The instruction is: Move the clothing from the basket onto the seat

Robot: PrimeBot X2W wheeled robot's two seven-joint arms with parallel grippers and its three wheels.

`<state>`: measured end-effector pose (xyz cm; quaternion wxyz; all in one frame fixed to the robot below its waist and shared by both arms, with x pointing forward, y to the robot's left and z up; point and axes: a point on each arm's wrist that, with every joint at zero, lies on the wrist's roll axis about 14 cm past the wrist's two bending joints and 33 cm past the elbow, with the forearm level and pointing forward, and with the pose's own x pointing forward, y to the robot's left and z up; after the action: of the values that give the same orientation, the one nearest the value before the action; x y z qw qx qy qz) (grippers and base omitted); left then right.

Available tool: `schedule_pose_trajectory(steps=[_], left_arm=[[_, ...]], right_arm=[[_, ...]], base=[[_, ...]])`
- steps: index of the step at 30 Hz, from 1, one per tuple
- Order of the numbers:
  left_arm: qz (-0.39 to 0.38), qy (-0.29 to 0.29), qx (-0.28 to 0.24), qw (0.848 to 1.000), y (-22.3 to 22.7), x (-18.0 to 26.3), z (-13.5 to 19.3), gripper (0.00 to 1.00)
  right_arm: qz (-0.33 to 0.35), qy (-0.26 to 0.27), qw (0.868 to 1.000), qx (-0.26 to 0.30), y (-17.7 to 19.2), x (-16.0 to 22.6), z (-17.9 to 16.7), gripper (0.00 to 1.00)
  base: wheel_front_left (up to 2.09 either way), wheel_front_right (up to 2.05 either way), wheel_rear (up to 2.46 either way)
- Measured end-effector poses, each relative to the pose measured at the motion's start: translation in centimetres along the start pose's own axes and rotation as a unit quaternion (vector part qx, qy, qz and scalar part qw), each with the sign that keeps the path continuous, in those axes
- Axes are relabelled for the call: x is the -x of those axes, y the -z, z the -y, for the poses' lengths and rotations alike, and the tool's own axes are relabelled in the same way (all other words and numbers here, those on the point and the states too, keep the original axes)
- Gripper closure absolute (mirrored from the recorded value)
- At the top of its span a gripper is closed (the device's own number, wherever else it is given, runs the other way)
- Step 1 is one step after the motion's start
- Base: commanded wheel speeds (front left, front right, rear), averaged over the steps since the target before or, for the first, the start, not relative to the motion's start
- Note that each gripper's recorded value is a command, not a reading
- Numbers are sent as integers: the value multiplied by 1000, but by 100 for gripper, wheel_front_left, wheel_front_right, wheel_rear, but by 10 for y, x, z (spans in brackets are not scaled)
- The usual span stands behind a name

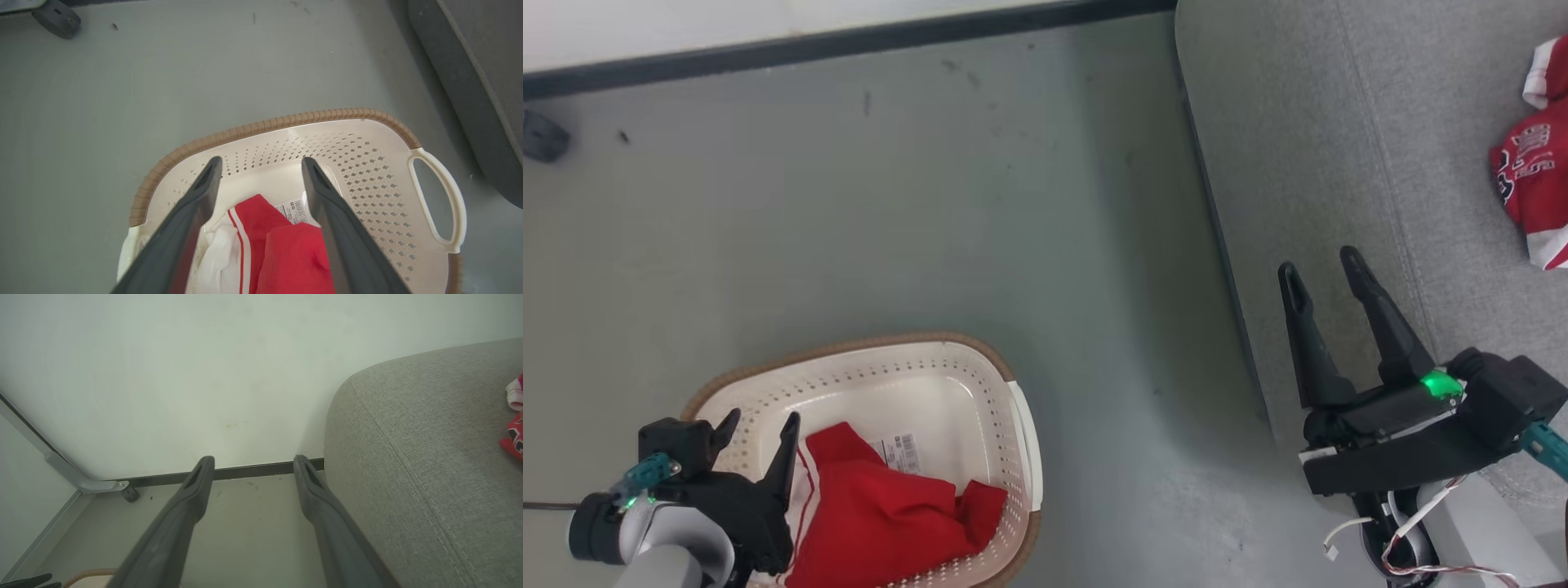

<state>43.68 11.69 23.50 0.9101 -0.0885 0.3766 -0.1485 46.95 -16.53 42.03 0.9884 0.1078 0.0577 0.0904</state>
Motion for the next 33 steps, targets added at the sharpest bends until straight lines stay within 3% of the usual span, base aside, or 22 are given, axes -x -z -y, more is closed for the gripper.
schedule_pose_trajectory(steps=[10,18,25,30,31,32,33], left_arm=[[-141,11,-41,989,80,-13,-14,0],[-196,32,-63,978,106,-33,-8,0],[-256,39,-73,963,134,-42,-11,0],[-316,58,-88,943,165,-40,-7,0],[-345,74,-98,931,185,-39,-3,69],[-346,77,-95,930,186,-39,0,100],[-347,78,-91,930,187,-39,2,100]], right_arm=[[-22,13,1000,12,23,-10,14,0],[-43,24,999,19,40,-9,25,0],[-59,29,998,16,57,-11,28,0],[-73,34,997,16,71,-13,32,0],[-87,40,995,19,84,-15,37,0],[-87,41,995,19,84,-15,39,0],[-88,41,995,20,84,-15,39,0]], base=[[0,0,0],[0,0,0],[0,0,0],[0,0,0],[0,0,0],[0,0,0],[0,0,0]])
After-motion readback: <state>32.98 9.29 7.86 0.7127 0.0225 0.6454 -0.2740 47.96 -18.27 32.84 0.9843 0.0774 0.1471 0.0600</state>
